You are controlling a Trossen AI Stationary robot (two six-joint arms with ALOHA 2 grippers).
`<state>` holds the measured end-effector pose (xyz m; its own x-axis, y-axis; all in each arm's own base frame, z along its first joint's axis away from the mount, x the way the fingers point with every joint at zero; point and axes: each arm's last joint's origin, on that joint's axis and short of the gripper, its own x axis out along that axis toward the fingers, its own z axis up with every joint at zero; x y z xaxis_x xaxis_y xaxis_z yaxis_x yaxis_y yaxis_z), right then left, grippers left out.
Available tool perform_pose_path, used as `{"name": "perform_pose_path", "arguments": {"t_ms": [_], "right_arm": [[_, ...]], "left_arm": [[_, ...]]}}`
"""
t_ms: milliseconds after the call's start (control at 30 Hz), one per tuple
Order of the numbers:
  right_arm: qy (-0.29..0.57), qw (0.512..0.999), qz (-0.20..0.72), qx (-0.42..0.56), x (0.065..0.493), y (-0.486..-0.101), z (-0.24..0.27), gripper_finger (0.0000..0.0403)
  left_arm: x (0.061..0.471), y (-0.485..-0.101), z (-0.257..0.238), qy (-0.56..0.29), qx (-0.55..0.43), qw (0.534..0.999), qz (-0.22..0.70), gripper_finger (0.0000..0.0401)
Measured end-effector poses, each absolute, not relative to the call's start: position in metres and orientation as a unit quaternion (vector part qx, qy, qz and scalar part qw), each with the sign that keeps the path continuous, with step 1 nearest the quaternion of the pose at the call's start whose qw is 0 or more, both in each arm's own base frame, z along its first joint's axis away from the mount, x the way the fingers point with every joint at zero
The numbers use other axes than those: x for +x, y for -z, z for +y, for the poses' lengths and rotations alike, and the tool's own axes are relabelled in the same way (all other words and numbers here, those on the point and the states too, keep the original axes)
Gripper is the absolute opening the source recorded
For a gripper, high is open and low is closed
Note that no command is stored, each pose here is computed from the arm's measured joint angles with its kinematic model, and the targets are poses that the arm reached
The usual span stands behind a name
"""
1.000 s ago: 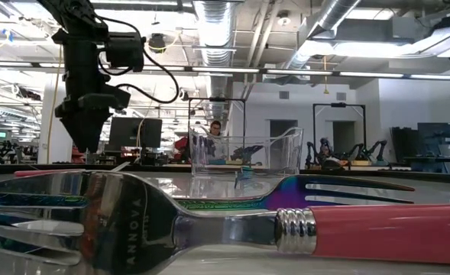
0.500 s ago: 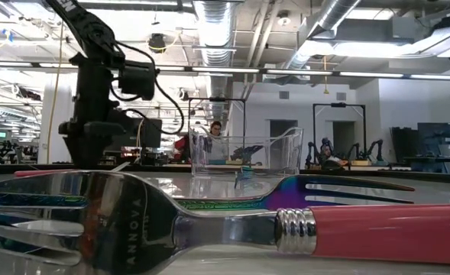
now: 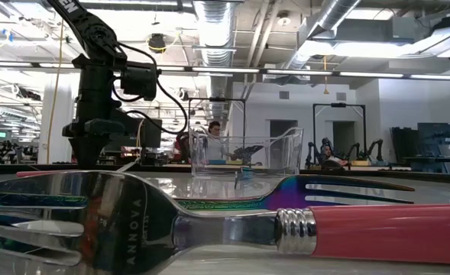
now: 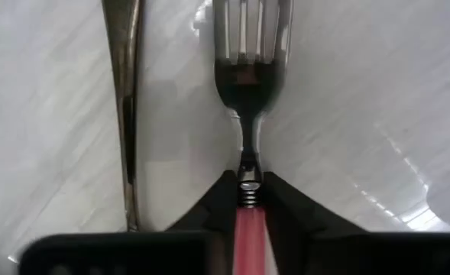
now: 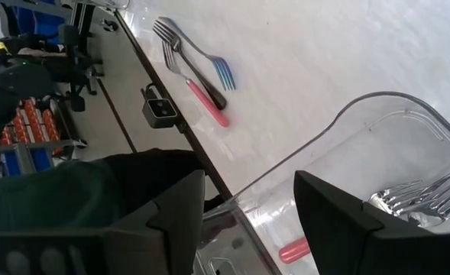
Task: Sort silverware by color (type)
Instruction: Put the pink fork into the bottom right transparent bin
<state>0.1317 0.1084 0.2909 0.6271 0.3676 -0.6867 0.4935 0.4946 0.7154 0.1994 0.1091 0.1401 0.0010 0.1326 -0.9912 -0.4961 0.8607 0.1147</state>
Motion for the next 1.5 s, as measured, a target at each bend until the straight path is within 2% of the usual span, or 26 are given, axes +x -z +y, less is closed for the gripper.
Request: {"name": "perform_pose_path", "arguments": {"t_ms": [67,233,500,700,800,900,1067,1233,1500], "right_arm": [[0.042,0.75,0.43,0.501,0.132,-0.291,0.108,0.0225],[0.042,0.75,0.43,0.501,0.132,-0.291,0.108,0.0225],[0.014,0.771,0.38,0.511,0.144,-0.299,0.105,0.0225],[-0.026,0.861,0.225,0.455,0.168,-0.322,0.089,0.0225],[0.031,0.901,0.123,0.414,0.179,-0.332,0.072,0.0225],[0.119,0.914,0.053,0.385,0.192,-0.336,0.051,0.0225],[0.174,0.922,0.017,0.345,0.221,-0.331,0.022,0.0225],[0.206,0.946,0.037,0.249,0.251,-0.334,0.009,0.0225],[0.255,0.956,0.054,0.134,0.288,-0.348,0.001,0.0225]], "left_arm": [[0.199,-0.142,0.109,-0.223,-0.137,0.698,0.666,0.0016],[0.201,-0.153,0.107,-0.203,-0.159,0.721,0.642,0.0029],[0.218,-0.207,0.102,-0.147,-0.215,0.831,0.491,0.0023],[0.243,-0.248,0.085,-0.083,-0.258,0.915,0.3,0.0023],[0.257,-0.265,0.071,-0.051,-0.262,0.939,0.217,0.0023],[0.272,-0.275,0.056,-0.056,-0.257,0.954,0.146,0.0023],[0.295,-0.284,0.038,-0.118,-0.237,0.955,0.135,0.0023],[0.322,-0.298,0.032,-0.171,-0.19,0.953,0.16,0.0023],[0.35,-0.315,0.027,-0.165,-0.131,0.959,0.187,0.0023]]}}
